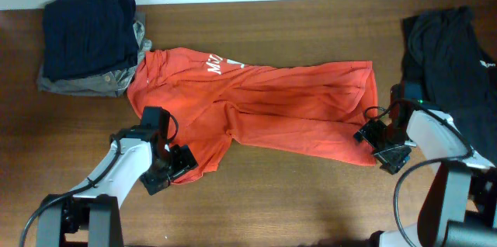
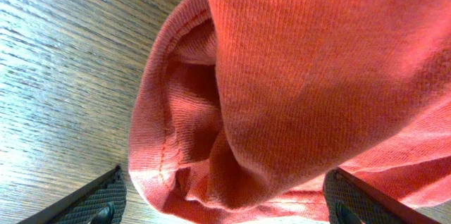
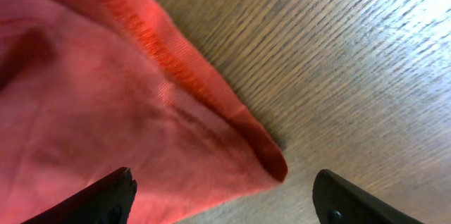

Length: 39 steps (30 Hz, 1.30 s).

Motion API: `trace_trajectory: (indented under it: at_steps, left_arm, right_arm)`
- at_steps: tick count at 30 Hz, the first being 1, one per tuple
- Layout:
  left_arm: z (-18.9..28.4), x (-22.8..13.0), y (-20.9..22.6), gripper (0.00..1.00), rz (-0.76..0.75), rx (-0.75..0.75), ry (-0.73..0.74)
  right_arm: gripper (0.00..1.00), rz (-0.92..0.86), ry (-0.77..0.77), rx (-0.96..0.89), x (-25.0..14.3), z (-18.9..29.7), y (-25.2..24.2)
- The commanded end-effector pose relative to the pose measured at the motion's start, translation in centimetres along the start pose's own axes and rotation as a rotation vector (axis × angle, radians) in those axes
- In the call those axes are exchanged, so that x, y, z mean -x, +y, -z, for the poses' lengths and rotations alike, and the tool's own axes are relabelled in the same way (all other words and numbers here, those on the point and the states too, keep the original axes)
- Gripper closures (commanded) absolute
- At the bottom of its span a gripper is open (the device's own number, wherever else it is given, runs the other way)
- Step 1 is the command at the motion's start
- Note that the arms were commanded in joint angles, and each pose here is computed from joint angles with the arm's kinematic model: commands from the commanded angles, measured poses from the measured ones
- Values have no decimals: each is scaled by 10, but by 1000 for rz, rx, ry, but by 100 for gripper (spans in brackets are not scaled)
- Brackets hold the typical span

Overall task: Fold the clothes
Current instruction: 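Grasp the near-left and near-right corners of the orange shirt, then lift the near edge and fold it toward the far edge with both grippers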

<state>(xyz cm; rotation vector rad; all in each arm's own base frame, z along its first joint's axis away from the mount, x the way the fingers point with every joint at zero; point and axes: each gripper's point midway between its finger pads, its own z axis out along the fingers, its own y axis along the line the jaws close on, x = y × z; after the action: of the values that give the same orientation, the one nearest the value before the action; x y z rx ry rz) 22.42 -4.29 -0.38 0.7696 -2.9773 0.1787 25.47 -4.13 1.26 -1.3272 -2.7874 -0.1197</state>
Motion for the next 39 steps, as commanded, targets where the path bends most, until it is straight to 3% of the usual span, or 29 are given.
trace_trajectory:
  at_steps: [1,7,11,14,16,19,22,26,31,39]
  left_arm:
    - [-23,-15,5,11,-8,-4,71]
    - [-23,-15,5,11,-7,-4,70]
    - [-23,-15,5,11,-8,-4,71]
    - [-23,-15,5,11,-8,-4,72]
    - [-23,-16,6,24,-8,-2,74]
    - [-23,-20,7,60,-18,3,92]
    - [-22,-22,4,80,-60,-17,103]
    - [-21,-23,5,85,-60,-13,109]
    - [-17,-21,3,99,-66,-13,109]
    - [14,-13,-1,99,-84,13,88]
  right_arm:
    - [19,-47,6,-42,0,-9,-6]
    - [34,-47,10,-47,4,-20,-5]
    - [53,-49,17,-56,6,-28,-5]
    - [58,-57,26,-64,5,-32,-6]
    - [64,-57,27,-65,5,-33,-6]
    - [68,-57,28,-71,5,-33,-7]
    - [71,-57,32,-85,4,-33,-10]
    - [78,-58,43,-98,1,-32,-13]
    - [89,-59,53,-107,-3,-28,-16]
    - [96,-53,-7,-188,1,1,-31]
